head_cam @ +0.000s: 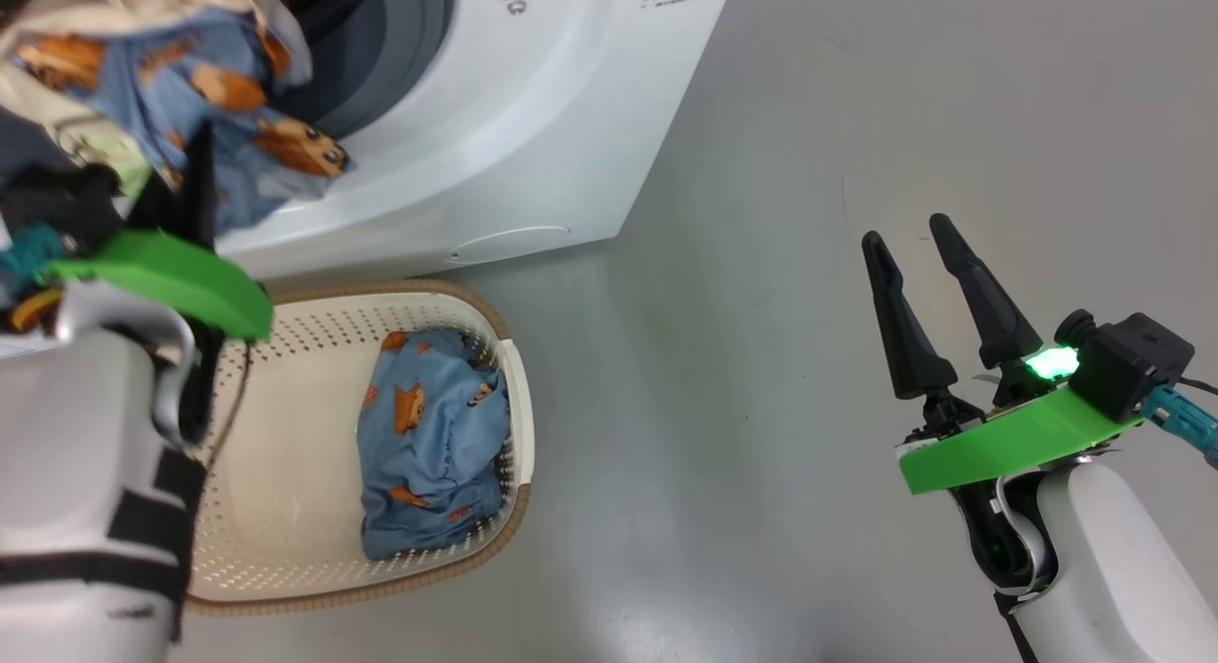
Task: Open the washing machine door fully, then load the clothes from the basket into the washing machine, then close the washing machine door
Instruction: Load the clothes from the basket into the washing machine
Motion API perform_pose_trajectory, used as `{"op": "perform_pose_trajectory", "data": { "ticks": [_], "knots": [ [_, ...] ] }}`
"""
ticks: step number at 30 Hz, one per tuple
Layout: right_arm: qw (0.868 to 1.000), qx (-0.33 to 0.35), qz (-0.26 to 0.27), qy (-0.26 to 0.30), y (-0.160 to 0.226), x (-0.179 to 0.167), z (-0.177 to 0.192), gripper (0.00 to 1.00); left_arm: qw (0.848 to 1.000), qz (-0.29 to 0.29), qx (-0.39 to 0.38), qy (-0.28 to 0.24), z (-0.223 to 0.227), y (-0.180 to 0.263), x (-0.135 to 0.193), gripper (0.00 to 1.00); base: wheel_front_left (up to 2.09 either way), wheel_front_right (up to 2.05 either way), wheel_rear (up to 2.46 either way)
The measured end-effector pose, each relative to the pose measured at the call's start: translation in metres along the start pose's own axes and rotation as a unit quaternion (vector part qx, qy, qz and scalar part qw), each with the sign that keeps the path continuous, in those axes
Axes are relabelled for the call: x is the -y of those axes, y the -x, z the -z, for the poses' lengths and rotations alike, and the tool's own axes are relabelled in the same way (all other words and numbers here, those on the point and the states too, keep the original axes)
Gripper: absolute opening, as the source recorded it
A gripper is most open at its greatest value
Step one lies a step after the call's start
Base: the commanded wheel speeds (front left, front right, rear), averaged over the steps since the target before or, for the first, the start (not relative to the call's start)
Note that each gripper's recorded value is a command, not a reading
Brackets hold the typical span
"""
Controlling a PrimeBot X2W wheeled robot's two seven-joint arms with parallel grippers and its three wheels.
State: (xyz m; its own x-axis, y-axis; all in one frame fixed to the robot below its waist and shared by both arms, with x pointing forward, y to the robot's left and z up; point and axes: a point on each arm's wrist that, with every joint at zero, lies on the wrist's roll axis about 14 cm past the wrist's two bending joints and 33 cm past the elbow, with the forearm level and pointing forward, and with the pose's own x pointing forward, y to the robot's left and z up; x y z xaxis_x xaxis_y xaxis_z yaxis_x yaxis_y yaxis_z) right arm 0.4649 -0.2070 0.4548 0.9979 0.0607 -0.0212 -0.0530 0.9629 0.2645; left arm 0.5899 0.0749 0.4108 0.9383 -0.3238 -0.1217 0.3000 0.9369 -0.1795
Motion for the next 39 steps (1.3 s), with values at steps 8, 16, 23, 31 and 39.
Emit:
{"op": "perform_pose_trajectory", "data": {
  "ticks": [8, 16, 23, 31, 39],
  "knots": [
    [1.000, -0.016, 0.010, 0.004, 0.003, 0.008, 0.011, 1.00, 1.000, -0.025, 0.006, -0.011, -0.030, -0.047, -0.019, 0.00, 0.00, 0.00, 0.00],
    [0.999, -0.029, 0.028, 0.012, 0.003, 0.022, 0.020, 1.00, 0.999, -0.033, 0.003, -0.036, -0.038, -0.092, -0.029, 0.00, 0.00, 0.00, 0.00],
    [0.998, -0.036, 0.050, 0.022, 0.008, 0.037, 0.023, 1.00, 0.998, -0.038, -0.003, -0.048, -0.039, -0.123, -0.031, 0.90, 0.00, 0.00, 0.00],
    [0.997, -0.037, 0.063, 0.024, 0.011, 0.044, 0.022, 1.00, 0.997, -0.049, -0.034, -0.045, -0.022, -0.130, -0.034, 1.00, 0.00, 0.00, 0.00],
    [0.998, -0.030, 0.044, 0.015, 0.004, 0.031, 0.020, 1.00, 0.998, -0.045, -0.017, -0.036, -0.036, -0.119, -0.027, 1.00, 0.00, 0.00, 0.00]
  ]
}}
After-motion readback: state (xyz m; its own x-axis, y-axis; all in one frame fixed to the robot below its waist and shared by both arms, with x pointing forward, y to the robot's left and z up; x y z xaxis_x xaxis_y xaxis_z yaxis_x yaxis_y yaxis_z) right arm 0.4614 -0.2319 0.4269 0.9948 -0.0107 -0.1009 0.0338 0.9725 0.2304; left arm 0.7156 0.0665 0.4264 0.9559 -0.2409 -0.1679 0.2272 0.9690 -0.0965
